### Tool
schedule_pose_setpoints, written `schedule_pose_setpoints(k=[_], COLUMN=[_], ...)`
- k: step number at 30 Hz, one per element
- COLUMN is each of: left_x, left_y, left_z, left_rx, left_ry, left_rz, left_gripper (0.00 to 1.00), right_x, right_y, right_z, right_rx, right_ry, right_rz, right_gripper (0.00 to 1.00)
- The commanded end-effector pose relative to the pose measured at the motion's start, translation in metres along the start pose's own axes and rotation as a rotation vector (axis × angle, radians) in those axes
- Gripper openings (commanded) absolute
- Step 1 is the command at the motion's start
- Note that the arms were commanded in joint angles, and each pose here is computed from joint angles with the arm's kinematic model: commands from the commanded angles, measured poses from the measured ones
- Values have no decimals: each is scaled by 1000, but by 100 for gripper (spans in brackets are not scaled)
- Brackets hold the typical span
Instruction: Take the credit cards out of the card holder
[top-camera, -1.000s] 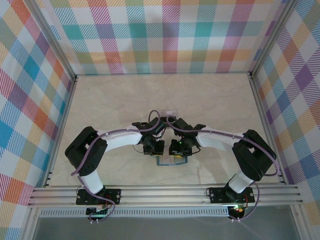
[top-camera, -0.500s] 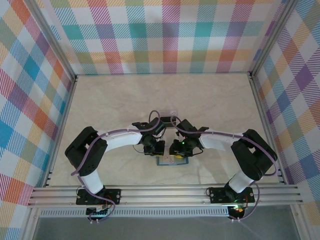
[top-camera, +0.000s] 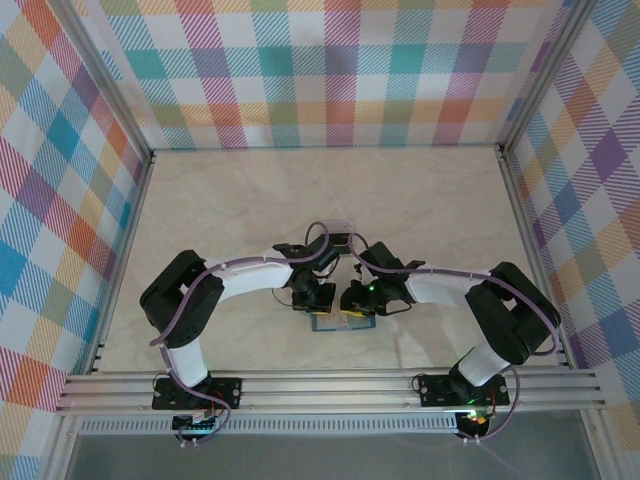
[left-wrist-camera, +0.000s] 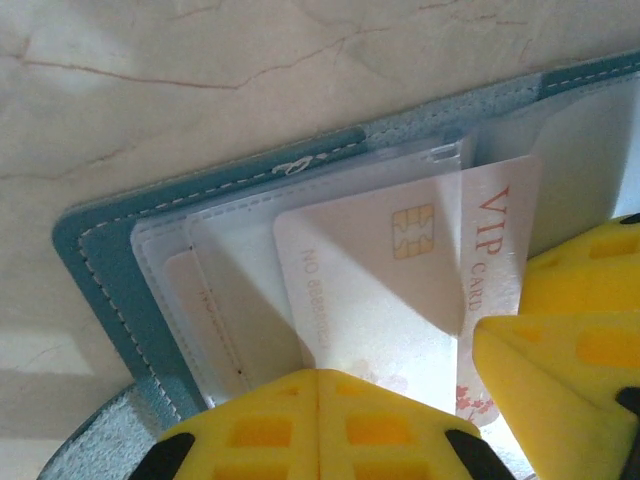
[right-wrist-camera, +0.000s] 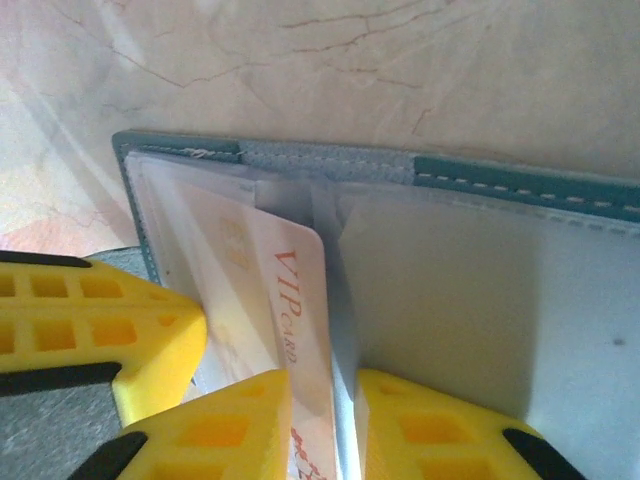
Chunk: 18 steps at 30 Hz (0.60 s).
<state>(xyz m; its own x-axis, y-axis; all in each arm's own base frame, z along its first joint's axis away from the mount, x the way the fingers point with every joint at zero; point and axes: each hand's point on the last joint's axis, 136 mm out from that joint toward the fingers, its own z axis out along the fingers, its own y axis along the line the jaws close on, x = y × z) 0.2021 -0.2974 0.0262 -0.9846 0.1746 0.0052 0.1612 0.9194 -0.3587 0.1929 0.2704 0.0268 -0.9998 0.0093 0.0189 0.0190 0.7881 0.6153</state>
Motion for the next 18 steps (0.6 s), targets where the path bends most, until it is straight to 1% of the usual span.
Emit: schedule_pose_setpoints(k=[1,6,9,11,18], left_x=[13,12,12,12,14], left_y=[14,11,11,11,15], left_z=[9,8,7,7,5], left_rx=[-76,-62,-62,-65,-81], left_ry=[48,48,47,48,44], left_rz=[7,9,9,10,10], left_gripper=[7,7,7,7,6], right_x=[0,1,2,2,-2], right_y=[19,24,25,23,4], right_z=[-5,-5,-6,-7,-18], right_rx=[-111,-173,-184,-174,-82], right_ry=[-8,-8,-11,-19,-57], right_rz=[-37,-58,-62,-64,-49], right_gripper=[24,22,19,16,14])
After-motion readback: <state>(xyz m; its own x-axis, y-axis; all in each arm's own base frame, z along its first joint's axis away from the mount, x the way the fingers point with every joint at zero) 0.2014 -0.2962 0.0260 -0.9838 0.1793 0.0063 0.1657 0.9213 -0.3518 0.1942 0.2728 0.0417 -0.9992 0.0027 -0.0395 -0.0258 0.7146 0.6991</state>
